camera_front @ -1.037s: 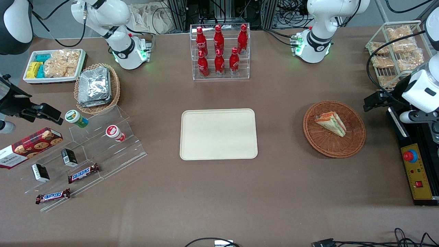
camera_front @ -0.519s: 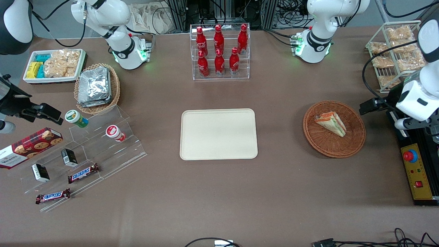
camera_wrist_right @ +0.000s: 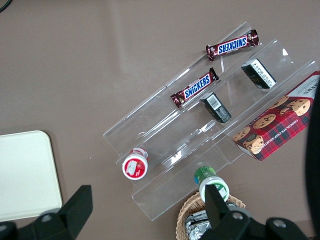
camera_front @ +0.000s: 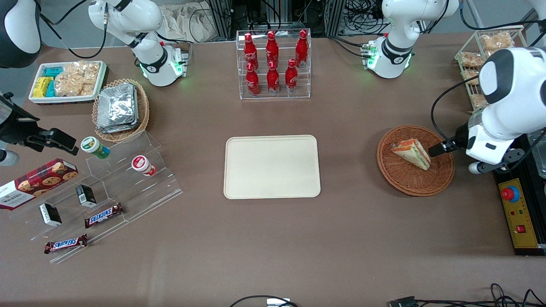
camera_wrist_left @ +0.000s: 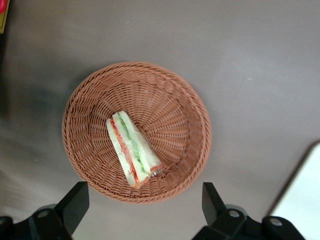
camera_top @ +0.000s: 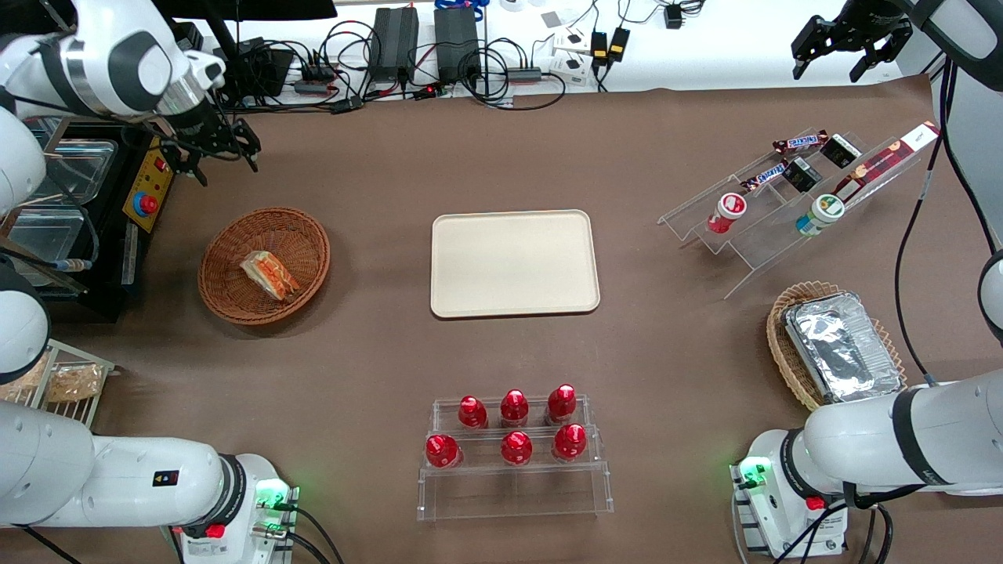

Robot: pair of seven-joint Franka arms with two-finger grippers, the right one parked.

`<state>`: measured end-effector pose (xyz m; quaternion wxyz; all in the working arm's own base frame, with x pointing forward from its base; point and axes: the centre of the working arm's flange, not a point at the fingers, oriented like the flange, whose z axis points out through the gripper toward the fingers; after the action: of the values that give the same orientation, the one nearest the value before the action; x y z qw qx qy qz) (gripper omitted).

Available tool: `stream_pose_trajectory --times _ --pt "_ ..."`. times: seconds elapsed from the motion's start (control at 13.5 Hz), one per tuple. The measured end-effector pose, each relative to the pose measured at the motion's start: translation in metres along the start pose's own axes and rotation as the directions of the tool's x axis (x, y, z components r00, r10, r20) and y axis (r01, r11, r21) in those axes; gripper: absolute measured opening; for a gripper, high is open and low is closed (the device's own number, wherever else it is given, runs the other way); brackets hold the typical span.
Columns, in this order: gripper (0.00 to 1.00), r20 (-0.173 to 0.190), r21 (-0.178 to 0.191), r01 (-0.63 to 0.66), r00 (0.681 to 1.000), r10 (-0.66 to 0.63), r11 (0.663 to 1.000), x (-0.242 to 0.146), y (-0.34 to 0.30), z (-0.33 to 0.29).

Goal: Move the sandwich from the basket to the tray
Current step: 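Lower the open left gripper around the sandwich in the basket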

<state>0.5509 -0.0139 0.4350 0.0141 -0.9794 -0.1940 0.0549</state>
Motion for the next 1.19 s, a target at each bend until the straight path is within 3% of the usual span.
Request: stream_pose_trajectory --times 0.37,0.52,1.19 --pt "1.0 -0.039 0.063 0.154 0.988 -0.151 0.986 -0.023 0.014 0.06" --pt "1.0 -0.038 0.076 0.185 0.982 -0.182 0.98 -0.03 0.015 0.074" --pt "1.0 -0.056 0.047 0.255 0.966 -0.253 0.966 -0.049 0.001 0.139"
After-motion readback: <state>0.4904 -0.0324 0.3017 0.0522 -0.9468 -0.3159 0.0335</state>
